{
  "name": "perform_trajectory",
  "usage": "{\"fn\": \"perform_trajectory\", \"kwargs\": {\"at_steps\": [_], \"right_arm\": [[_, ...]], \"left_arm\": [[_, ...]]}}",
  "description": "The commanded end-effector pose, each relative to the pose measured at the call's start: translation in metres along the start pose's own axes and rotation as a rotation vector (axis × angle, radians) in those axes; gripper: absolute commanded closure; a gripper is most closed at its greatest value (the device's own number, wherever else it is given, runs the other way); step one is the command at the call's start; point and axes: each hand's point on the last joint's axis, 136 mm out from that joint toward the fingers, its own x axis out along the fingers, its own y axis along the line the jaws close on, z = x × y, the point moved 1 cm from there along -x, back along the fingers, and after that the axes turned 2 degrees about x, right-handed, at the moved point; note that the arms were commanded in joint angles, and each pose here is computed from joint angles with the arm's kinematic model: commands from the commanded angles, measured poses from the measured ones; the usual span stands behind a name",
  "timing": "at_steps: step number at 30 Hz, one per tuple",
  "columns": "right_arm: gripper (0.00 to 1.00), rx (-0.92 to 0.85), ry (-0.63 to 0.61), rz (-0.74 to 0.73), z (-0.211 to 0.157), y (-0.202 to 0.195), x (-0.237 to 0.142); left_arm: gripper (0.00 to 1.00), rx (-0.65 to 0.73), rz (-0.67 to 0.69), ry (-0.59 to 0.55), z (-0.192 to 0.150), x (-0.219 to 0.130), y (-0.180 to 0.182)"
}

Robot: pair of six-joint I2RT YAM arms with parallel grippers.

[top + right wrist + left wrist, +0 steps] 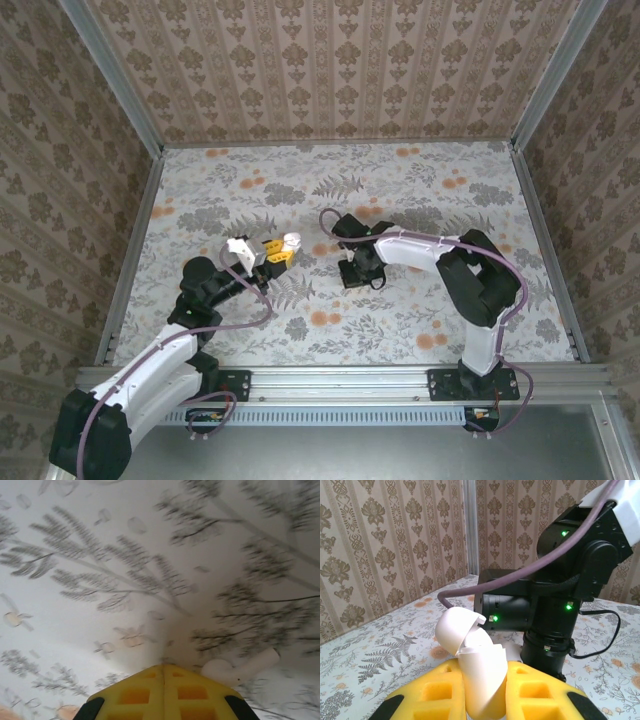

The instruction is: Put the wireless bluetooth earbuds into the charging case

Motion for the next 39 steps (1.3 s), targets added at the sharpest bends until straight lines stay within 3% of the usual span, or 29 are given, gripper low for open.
{"fn": "perform_trajectory", "kwargs": {"at_steps": [1, 6, 10, 15, 23, 39], "right_arm": [[0.97, -0.032, 0.008, -0.103, 0.004, -0.024, -0.012], [0.97, -0.017, -0.079, -0.053, 0.019, -0.025, -0.047], [0.95, 0.072, -0.108, -0.001, 0.035, -0.045, -0.053], [0.92, 0.081, -0.093, 0.010, 0.051, -0.061, -0.043], [0.92, 0.001, -0.046, 0.097, 0.074, -0.043, -0.013], [0.96, 0.167, 0.093, 0.158, -0.007, -0.049, 0.012]], "left_arm": [[1.00, 0.024, -0.002, -0.006, 0.000, -0.002, 0.000], [1.00, 0.024, 0.000, 0.001, -0.001, -0.001, 0.001], [1.00, 0.021, -0.007, -0.001, 0.000, -0.001, 0.000], [1.00, 0.005, -0.016, 0.000, -0.002, -0.001, -0.002], [1.00, -0.021, -0.025, -0.007, -0.004, 0.001, -0.003], [1.00, -0.027, -0.031, -0.013, -0.002, 0.001, -0.006]]}}
